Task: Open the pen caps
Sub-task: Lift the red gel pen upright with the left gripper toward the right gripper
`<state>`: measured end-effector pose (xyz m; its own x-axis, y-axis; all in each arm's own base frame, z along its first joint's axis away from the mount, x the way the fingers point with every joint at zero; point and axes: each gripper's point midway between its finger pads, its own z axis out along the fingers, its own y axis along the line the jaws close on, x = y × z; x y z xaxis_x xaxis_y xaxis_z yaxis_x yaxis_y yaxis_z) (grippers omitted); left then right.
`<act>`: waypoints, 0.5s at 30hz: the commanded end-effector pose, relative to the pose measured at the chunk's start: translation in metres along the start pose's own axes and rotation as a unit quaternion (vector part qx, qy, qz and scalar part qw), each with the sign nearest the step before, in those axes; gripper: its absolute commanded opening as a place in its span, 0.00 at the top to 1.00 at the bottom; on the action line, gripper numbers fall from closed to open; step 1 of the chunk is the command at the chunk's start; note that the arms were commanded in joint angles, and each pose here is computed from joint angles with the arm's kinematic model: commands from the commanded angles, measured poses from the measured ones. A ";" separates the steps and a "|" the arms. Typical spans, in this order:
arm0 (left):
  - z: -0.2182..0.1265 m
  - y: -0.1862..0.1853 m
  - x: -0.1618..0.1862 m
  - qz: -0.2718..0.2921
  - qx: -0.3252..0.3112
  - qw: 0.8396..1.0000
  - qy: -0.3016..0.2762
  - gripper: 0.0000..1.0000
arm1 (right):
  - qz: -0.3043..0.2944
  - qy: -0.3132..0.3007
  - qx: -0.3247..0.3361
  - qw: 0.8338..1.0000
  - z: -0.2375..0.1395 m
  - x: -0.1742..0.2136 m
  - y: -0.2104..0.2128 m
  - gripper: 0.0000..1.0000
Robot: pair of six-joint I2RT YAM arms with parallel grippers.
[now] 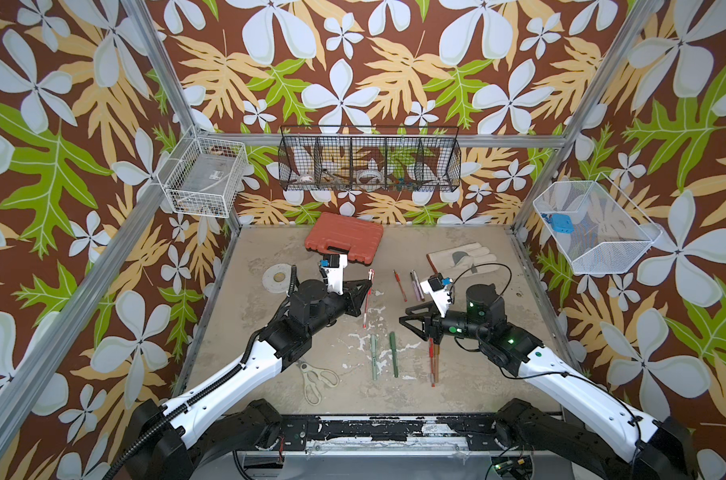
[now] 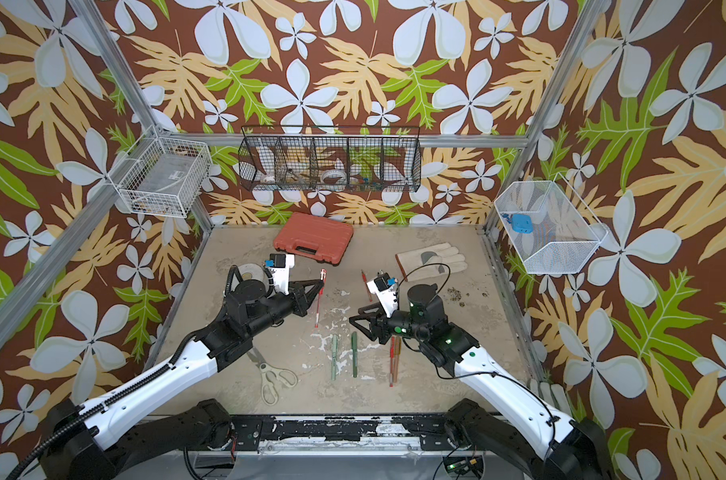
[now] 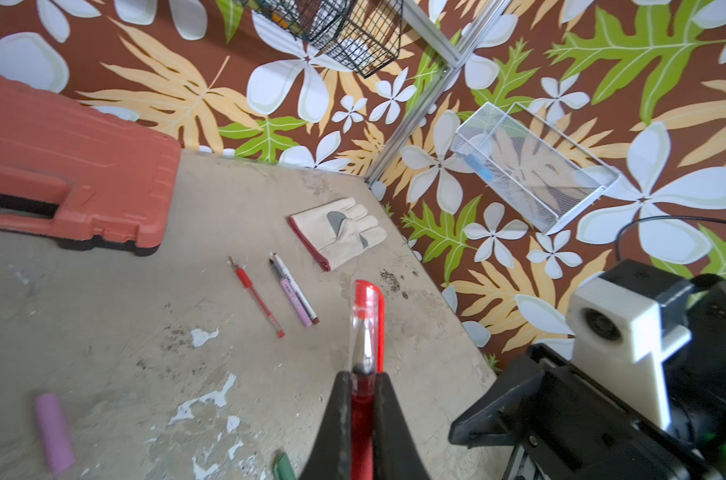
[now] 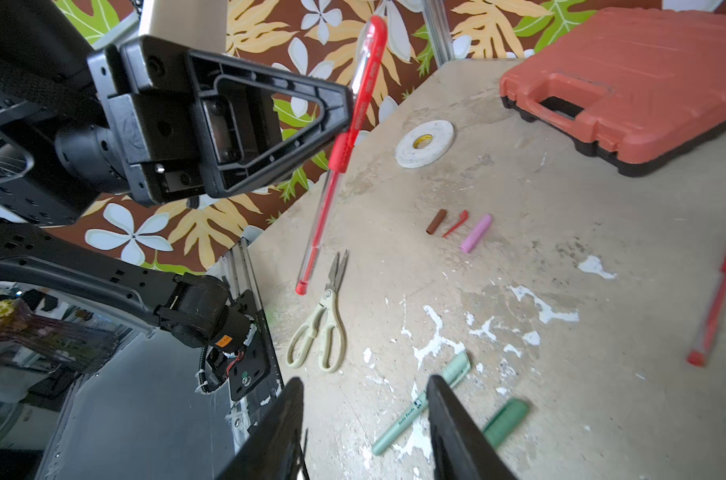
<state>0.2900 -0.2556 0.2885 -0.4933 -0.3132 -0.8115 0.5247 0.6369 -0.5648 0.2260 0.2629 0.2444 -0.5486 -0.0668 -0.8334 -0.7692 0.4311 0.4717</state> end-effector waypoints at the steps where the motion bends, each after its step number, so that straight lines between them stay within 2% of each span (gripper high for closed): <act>1: 0.001 -0.027 -0.017 0.007 0.071 0.997 -0.031 1.00 | -0.023 -0.027 -0.055 0.998 0.007 -0.023 0.018 0.51; 5: 0.005 -0.039 -0.022 -0.005 0.107 0.993 -0.040 1.00 | -0.025 -0.038 -0.089 0.995 0.015 -0.036 0.025 0.50; 9: 0.006 -0.046 -0.025 -0.010 0.128 0.991 -0.045 1.00 | -0.012 -0.049 -0.072 0.996 0.022 -0.049 0.016 0.49; 15: 0.007 -0.058 -0.033 -0.018 0.151 0.987 -0.048 1.00 | -0.009 -0.044 -0.099 0.994 0.033 -0.053 0.018 0.51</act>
<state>0.2850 -0.2840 0.3269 -0.4706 -0.3749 -0.7987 0.6617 0.4489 -0.6006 0.2542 0.2996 0.2746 -0.5306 -0.0129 -0.8475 -0.8122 0.2938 0.5040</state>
